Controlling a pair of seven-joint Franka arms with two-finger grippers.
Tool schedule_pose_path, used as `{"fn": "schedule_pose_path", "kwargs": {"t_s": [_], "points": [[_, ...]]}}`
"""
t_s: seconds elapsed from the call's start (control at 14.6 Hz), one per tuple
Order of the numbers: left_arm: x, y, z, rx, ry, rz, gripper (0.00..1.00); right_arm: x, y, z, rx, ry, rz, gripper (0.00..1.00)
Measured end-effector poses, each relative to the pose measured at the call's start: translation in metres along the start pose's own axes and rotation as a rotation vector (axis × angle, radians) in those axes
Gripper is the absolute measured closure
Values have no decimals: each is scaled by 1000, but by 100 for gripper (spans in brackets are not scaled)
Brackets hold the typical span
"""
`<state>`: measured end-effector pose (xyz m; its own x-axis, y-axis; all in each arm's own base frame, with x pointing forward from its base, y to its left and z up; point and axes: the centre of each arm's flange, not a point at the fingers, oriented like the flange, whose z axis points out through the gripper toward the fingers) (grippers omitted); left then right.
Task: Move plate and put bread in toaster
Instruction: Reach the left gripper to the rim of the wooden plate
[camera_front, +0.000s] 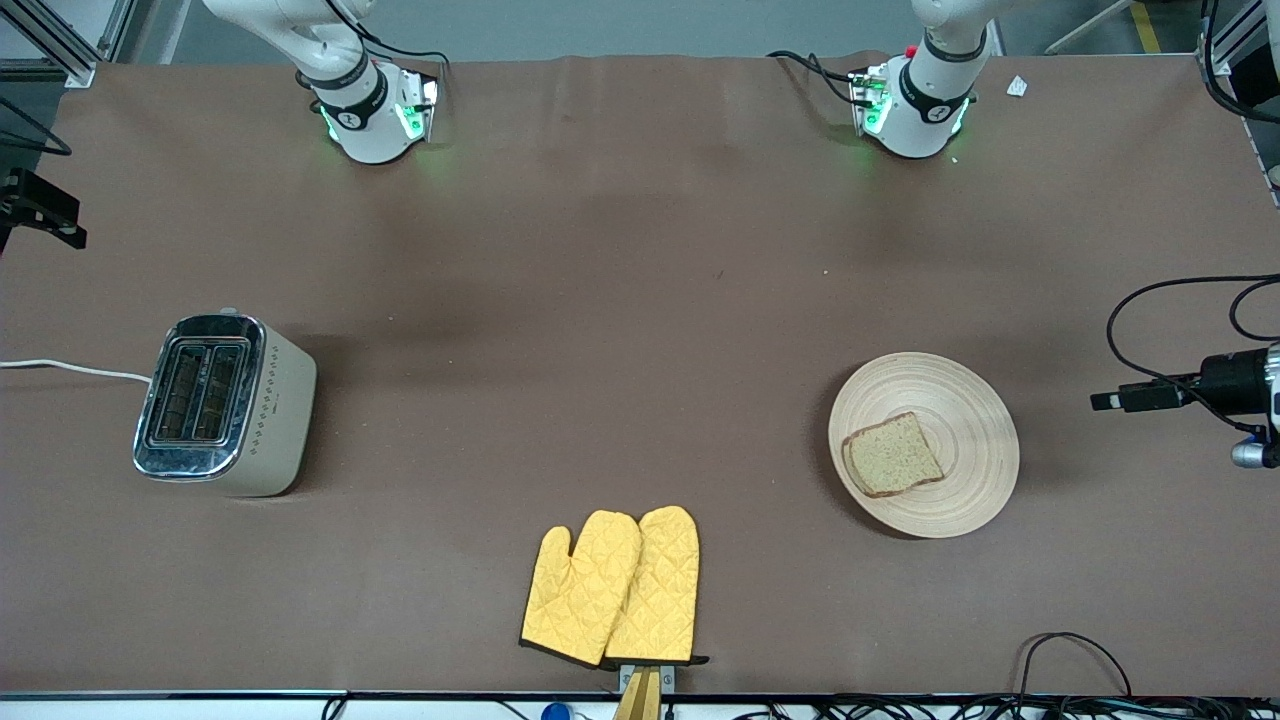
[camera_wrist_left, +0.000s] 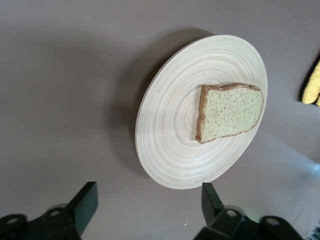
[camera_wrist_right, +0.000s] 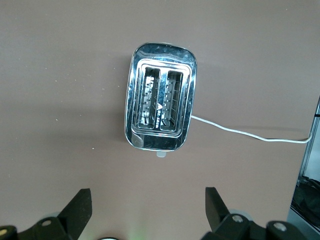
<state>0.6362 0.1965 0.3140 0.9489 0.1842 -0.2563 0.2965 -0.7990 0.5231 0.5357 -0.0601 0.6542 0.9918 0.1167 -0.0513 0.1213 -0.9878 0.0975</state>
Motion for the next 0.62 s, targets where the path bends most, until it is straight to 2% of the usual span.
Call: {"fn": "schedule_pose_path", "kwargs": {"t_s": [0.21,0.27,0.34,0.48,0.62], "points": [[13,-33,33,-147,-7,-32,12,0,3,4,42,-8,90,0],[17,-43,46,-173,-12,-38,21,-1,5,6,59,-14,119,0],[21,-52,59,-191,-12,-46,22,-2,7,6,64,-17,131,0],[27,-65,79,-218,-10,-49,31,-2,6,6,66,-20,140,0],[32,-76,94,-241,3,-47,35,-2,4,6,68,-22,143,0]]}}
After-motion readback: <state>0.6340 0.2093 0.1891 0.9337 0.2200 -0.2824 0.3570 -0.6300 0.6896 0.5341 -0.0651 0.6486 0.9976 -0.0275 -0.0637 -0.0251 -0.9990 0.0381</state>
